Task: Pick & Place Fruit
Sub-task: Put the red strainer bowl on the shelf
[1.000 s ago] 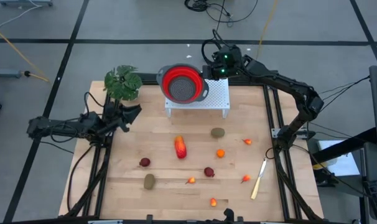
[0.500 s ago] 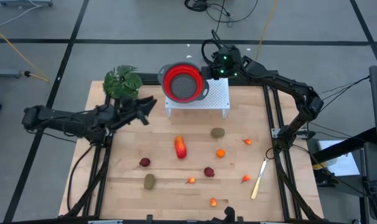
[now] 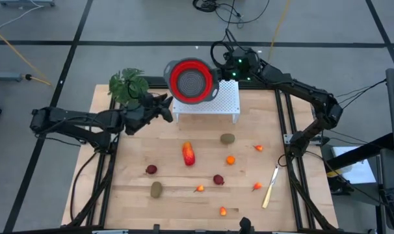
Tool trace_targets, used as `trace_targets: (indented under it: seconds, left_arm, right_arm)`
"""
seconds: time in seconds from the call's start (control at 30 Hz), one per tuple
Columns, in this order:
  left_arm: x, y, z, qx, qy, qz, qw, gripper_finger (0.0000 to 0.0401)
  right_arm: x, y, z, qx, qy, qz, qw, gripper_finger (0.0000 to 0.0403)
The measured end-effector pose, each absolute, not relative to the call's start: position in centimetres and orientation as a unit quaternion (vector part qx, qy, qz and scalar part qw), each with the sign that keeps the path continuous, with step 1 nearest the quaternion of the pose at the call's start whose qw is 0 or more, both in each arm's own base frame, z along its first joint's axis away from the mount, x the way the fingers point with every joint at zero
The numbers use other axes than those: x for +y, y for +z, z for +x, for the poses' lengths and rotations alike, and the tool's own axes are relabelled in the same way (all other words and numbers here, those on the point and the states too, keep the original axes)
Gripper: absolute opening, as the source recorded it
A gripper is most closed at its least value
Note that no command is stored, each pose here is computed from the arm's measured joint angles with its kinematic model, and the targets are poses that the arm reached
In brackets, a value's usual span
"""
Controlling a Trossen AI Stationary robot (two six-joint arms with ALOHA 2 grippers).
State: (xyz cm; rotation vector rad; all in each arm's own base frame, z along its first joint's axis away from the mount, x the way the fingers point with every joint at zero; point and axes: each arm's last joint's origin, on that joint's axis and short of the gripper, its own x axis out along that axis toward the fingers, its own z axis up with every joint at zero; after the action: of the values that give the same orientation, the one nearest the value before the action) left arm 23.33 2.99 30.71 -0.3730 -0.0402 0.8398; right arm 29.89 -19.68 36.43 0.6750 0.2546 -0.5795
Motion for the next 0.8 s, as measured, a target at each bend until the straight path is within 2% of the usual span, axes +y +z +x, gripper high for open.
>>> trace_targets:
  seconds: [0.37, 0.8]
  left_arm:
    - [2.9, 30.7, 23.7, -0.044, 0.382, -0.244, 0.89, 0.0136]
    - [4.1, 30.5, 23.5, -0.061, 0.417, -0.268, 0.867, 0.0136]
  right_arm:
    - [-18.9, 36.9, 30.0, 0.121, -0.284, 0.298, 0.903, 0.001]
    - [-15.7, 37.4, 32.1, 0.106, -0.269, 0.259, 0.922, 0.001]
